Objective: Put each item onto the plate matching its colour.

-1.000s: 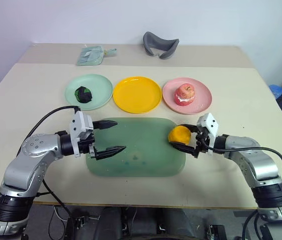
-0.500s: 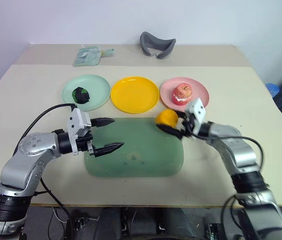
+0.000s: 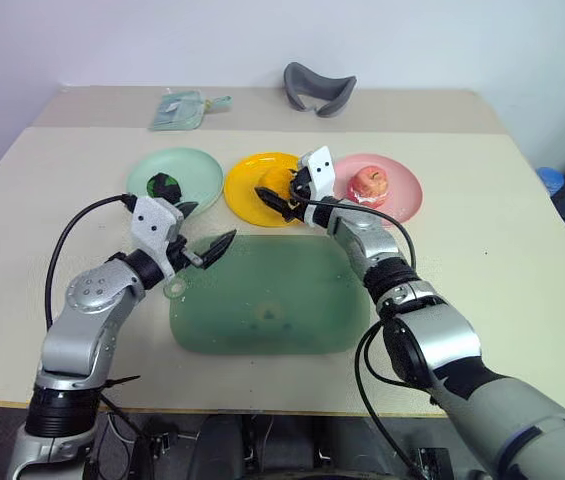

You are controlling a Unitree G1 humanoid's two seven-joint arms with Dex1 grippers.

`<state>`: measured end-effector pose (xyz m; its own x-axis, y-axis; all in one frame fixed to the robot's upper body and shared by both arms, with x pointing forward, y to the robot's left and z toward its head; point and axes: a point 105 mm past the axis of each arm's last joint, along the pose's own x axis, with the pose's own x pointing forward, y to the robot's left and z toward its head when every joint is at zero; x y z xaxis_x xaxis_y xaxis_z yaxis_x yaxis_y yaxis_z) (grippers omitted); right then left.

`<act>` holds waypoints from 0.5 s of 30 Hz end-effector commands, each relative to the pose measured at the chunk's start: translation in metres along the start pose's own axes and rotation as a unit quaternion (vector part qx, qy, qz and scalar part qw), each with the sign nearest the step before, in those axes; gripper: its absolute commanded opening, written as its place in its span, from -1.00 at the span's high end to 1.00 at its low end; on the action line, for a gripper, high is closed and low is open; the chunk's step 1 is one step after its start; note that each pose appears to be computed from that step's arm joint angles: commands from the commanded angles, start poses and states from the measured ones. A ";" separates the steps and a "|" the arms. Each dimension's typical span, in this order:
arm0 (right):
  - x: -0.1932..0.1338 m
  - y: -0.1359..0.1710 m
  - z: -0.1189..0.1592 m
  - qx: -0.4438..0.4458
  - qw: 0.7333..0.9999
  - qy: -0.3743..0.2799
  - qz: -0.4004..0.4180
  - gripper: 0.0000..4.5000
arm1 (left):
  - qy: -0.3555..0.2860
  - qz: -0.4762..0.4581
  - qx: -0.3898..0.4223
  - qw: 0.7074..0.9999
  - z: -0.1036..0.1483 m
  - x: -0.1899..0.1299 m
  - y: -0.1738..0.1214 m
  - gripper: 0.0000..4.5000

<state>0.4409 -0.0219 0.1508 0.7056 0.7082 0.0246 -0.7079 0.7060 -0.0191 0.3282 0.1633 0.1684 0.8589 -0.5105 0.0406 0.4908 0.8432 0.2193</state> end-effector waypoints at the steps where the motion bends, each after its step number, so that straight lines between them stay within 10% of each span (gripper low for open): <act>1: 0.005 0.000 0.015 -0.016 1.000 -0.025 -0.003 -0.99 | -0.018 0.034 0.017 0.999 0.009 0.000 0.008 -1.00; 9: -0.016 -0.018 0.045 -0.043 0.991 -0.124 -0.026 -0.99 | -0.006 -0.001 -0.013 1.000 0.003 -0.005 -0.001 -1.00; 15: -0.090 -0.007 0.042 -0.079 0.986 -0.141 0.026 -0.99 | -0.033 -0.054 0.009 0.998 0.001 -0.011 -0.003 -1.00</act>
<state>0.3977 -0.0879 0.1696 0.6583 0.7076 0.2567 -0.6981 0.7015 -0.1437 0.3209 0.1671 0.1551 0.8179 -0.5753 0.0095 0.5598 0.7996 0.2175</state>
